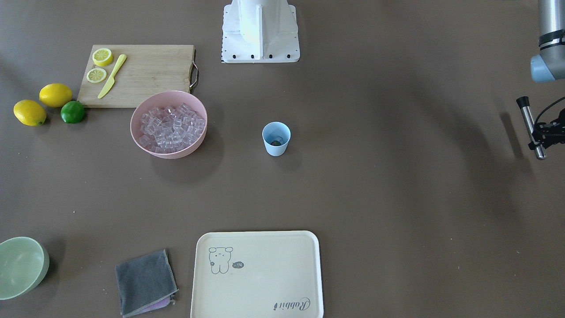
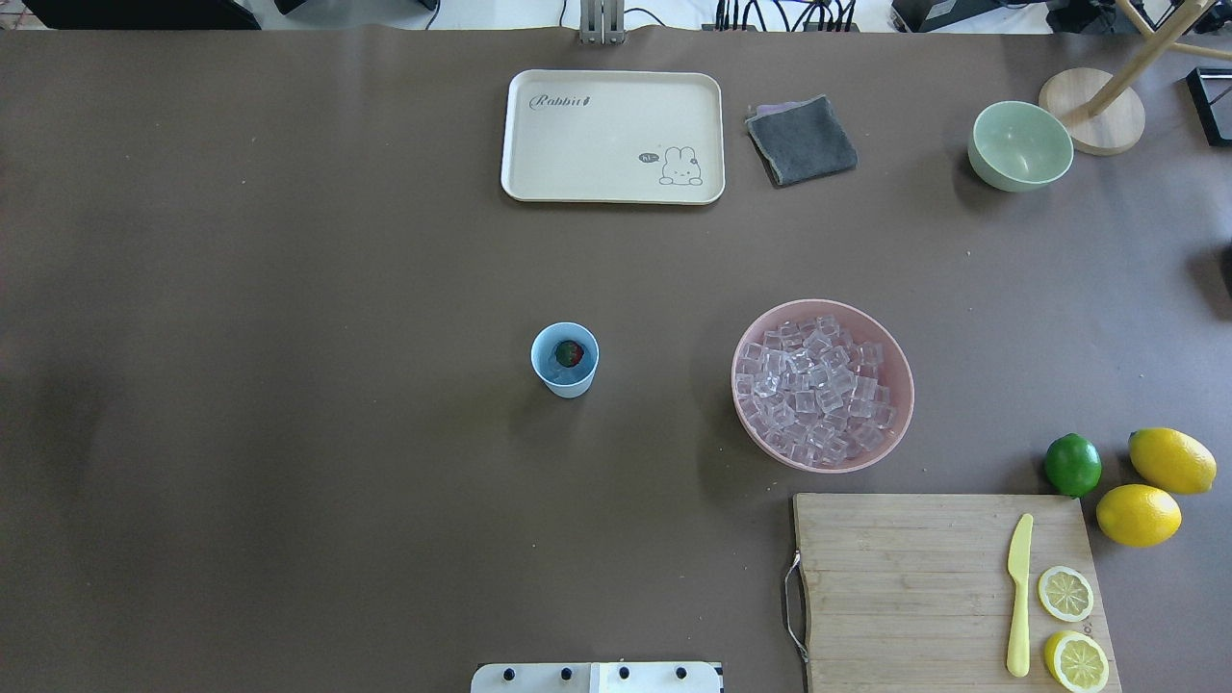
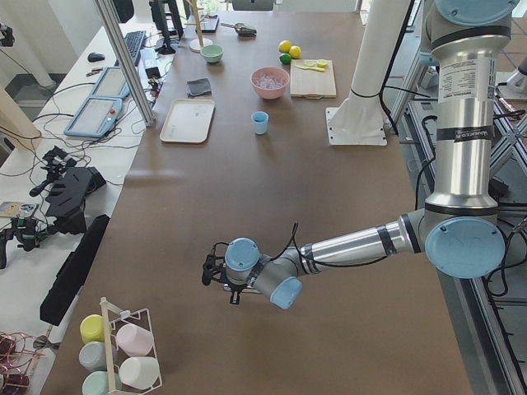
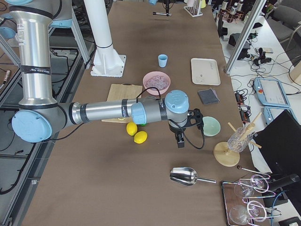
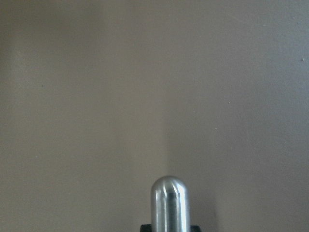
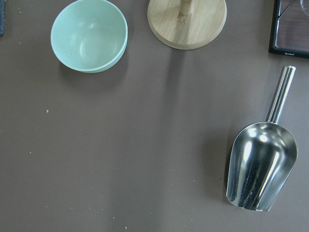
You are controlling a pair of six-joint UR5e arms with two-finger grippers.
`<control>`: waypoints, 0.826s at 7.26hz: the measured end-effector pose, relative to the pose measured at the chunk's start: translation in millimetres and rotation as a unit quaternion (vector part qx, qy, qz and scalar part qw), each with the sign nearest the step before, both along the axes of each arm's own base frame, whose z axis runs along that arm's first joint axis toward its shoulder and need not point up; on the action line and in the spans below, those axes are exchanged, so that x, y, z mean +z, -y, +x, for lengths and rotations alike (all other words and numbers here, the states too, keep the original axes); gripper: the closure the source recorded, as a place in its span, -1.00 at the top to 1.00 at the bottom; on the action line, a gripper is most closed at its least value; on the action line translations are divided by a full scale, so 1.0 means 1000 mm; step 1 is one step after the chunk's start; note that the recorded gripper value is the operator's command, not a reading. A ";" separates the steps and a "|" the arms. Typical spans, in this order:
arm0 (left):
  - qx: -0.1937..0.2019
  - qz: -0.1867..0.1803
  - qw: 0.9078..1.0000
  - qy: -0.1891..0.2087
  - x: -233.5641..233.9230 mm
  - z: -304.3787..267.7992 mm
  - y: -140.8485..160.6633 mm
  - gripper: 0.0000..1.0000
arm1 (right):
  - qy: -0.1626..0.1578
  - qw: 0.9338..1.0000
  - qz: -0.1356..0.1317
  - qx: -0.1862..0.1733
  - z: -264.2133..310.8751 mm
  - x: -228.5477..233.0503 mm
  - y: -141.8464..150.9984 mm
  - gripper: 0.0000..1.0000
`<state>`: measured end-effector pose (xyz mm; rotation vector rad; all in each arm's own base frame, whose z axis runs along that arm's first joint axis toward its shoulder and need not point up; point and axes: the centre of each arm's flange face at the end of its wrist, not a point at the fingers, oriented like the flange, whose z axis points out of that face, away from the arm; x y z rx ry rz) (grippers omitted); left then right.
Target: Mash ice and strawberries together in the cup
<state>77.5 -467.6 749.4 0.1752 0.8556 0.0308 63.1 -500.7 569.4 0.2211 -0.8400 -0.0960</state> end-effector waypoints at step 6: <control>0.024 0.006 0.999 -0.021 -0.085 0.011 0.045 0.98 | 0.001 1.000 -0.002 -0.001 -0.001 0.003 -0.003 1.00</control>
